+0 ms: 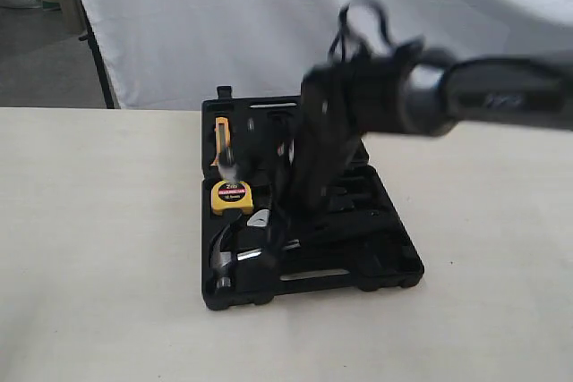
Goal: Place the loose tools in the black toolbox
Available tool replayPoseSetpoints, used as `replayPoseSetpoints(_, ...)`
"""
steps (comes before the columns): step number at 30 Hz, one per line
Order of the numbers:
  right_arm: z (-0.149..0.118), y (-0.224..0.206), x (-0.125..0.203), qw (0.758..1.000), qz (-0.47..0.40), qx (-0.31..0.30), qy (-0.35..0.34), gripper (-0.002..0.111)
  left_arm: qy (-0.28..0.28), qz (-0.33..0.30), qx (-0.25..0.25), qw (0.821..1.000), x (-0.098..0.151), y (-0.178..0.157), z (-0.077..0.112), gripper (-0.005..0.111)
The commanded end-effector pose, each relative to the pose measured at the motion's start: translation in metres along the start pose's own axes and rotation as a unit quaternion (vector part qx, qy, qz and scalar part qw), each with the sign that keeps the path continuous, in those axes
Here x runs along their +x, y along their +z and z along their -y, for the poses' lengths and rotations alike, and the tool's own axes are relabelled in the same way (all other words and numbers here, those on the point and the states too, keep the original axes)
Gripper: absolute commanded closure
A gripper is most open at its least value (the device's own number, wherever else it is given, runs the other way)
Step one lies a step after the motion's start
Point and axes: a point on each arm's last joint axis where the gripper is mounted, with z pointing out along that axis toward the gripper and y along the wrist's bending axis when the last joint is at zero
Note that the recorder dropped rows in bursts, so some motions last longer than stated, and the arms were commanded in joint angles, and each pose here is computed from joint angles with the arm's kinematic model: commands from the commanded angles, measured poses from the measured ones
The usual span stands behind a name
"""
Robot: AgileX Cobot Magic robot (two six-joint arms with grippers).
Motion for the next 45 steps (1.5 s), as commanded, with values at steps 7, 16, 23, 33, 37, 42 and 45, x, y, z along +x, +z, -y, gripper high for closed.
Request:
replayPoseSetpoints(7,0.005,0.000,-0.006,0.999,-0.043,-0.026,0.002,0.109,0.000,0.010,-0.010,1.000,-0.002,0.000,-0.001,0.106)
replayPoseSetpoints(16,0.033,-0.076,-0.007,0.997,0.043,0.029,0.056,0.109,0.000,0.010,-0.010,1.000,-0.002,0.000,-0.001,0.106)
replayPoseSetpoints(23,0.066,-0.058,0.033,0.989,-0.008,0.018,0.146,0.109,0.000,0.010,-0.010,1.000,-0.002,0.000,-0.001,0.106)
replayPoseSetpoints(33,0.056,0.004,0.094,0.977,-0.111,-0.040,0.175,0.109,0.000,0.010,-0.010,1.000,-0.002,0.000,-0.001,0.106)
replayPoseSetpoints(37,0.043,0.013,0.098,0.979,-0.118,-0.073,0.151,0.109,0.000,0.010,-0.010,1.000,-0.002,0.000,-0.001,0.106)
replayPoseSetpoints(42,0.032,0.013,0.098,0.974,-0.143,-0.102,0.142,0.109,0.000,0.010,-0.010,1.000,-0.002,0.000,-0.001,0.106)
replayPoseSetpoints(45,0.028,0.009,0.098,0.971,-0.157,-0.114,0.137,0.109,0.000,0.010,-0.010,1.000,-0.002,0.000,-0.001,0.106)
